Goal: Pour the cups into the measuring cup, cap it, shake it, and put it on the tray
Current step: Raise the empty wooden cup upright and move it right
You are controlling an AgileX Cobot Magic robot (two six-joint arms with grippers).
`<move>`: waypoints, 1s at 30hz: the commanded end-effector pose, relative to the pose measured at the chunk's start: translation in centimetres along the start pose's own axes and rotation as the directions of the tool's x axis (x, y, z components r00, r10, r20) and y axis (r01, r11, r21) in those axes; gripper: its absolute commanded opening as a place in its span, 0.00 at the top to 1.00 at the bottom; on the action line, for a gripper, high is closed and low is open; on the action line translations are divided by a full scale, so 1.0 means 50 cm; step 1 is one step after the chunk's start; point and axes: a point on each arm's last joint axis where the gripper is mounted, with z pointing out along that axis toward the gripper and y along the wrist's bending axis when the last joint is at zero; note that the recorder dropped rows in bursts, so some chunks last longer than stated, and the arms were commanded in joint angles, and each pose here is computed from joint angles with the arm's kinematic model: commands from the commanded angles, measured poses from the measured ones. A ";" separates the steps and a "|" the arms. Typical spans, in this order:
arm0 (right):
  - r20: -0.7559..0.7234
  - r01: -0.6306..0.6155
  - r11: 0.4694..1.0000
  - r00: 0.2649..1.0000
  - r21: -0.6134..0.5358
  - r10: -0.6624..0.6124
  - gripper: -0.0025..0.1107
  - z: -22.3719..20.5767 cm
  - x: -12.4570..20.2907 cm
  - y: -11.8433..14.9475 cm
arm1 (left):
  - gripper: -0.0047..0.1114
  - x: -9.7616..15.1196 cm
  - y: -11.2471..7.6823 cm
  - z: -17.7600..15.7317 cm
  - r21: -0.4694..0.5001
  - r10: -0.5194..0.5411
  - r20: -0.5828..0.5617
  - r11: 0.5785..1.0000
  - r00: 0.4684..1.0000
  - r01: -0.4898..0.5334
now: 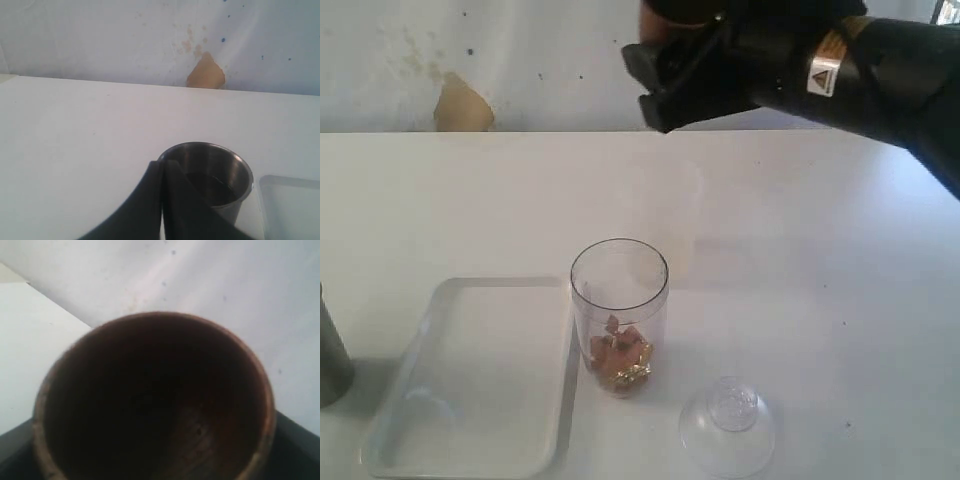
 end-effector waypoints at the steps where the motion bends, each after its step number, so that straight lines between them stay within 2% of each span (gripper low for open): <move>1: -0.062 -0.112 0.982 0.991 0.154 0.123 0.98 -0.014 0.018 -0.082 | 0.96 0.004 0.000 0.000 0.002 -0.002 -0.001 1.000 1.000 0.002; 4: -0.124 -0.123 0.958 0.979 0.260 0.159 0.98 -0.022 0.046 -0.141 | 0.96 0.004 0.000 0.000 0.002 -0.002 -0.001 1.000 1.000 0.002; 7: -0.178 -0.179 0.922 0.951 0.343 0.251 0.98 -0.019 0.086 -0.186 | 0.96 0.004 0.000 0.000 0.002 -0.002 -0.001 1.000 1.000 0.002; 12: -0.228 -0.196 0.895 0.925 0.400 0.304 0.98 0.004 0.174 -0.229 | 0.96 0.004 0.000 0.000 0.002 -0.002 -0.001 1.000 1.000 0.002; 18: -0.245 -0.228 0.885 0.905 0.407 0.346 0.98 0.061 0.303 -0.257 | 0.96 0.004 0.000 0.000 0.002 -0.002 -0.001 1.000 1.000 0.002; 21: -0.208 -0.243 0.891 0.917 0.384 0.340 0.98 0.095 0.360 -0.260 | 0.96 0.004 0.000 0.000 0.002 -0.002 -0.001 1.000 1.000 0.002; 26: -0.190 -0.247 0.922 0.931 0.299 0.311 0.98 0.133 0.435 -0.244 | 0.96 0.004 0.000 0.000 0.002 -0.002 -0.001 1.000 1.000 0.002; 30: -0.201 -0.262 0.922 0.924 0.285 0.324 0.98 0.155 0.479 -0.241 | 0.96 0.004 0.000 0.000 0.002 -0.002 -0.001 1.000 1.000 0.002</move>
